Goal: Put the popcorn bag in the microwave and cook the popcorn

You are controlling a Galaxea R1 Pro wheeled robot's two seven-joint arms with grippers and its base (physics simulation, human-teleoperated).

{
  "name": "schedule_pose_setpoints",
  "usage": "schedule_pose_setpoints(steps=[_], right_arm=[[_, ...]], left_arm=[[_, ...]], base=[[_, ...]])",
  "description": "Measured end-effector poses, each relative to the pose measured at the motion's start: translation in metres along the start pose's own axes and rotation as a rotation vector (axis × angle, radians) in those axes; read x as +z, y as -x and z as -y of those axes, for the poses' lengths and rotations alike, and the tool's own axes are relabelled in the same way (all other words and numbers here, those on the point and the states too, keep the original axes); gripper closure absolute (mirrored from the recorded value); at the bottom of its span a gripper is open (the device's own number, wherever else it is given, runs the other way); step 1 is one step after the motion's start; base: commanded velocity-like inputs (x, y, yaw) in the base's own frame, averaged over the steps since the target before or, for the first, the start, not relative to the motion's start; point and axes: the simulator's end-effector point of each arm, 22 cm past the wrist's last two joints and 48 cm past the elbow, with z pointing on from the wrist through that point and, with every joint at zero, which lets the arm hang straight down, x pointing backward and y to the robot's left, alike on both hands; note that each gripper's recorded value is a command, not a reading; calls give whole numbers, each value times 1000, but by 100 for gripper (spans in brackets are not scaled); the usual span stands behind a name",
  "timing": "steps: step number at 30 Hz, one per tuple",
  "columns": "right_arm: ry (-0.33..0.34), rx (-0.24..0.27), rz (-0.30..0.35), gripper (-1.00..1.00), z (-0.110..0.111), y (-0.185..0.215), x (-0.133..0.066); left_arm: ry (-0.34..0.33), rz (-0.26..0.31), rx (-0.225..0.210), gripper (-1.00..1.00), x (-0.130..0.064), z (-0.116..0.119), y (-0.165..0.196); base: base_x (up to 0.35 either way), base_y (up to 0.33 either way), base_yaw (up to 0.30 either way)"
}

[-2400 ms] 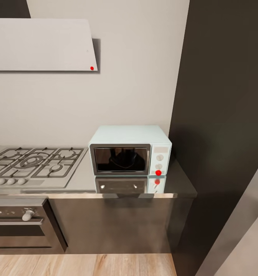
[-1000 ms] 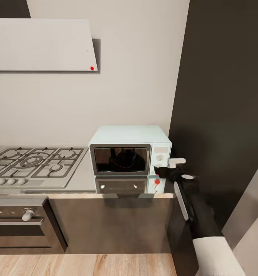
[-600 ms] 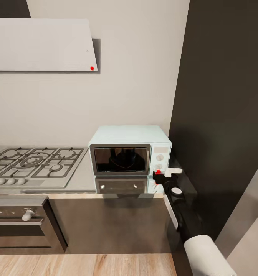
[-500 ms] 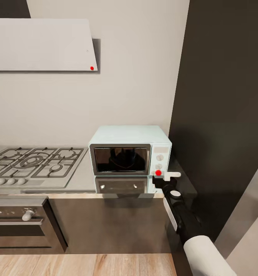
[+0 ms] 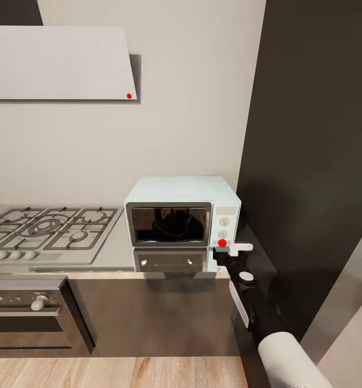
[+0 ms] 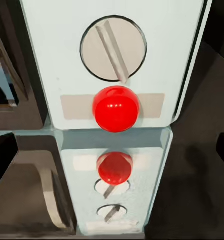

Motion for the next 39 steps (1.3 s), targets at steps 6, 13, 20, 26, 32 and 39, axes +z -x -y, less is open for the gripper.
schedule_pose_setpoints(steps=[6,13,20,26,32,39], right_arm=[[46,-34,-24,-100,10,-21,3],[32,-31,-31,-100,34,-25,5],[11,11,-39,100,53,-26,6],[6,6,-20,100,48,-17,5],[-6,9,-15,100,45,-14,5],[-4,13,-17,100,45,-15,5]], left_arm=[[-1,0,1,-100,0,0,0],[0,0,2,-100,0,0,0],[0,0,2,-100,0,0,0],[-1,0,2,-100,0,0,0],[0,0,2,-100,0,0,0],[-1,0,2,-100,0,0,0]], base=[[0,0,0],[0,0,0],[0,0,0],[0,0,0],[0,0,0],[0,0,0]])
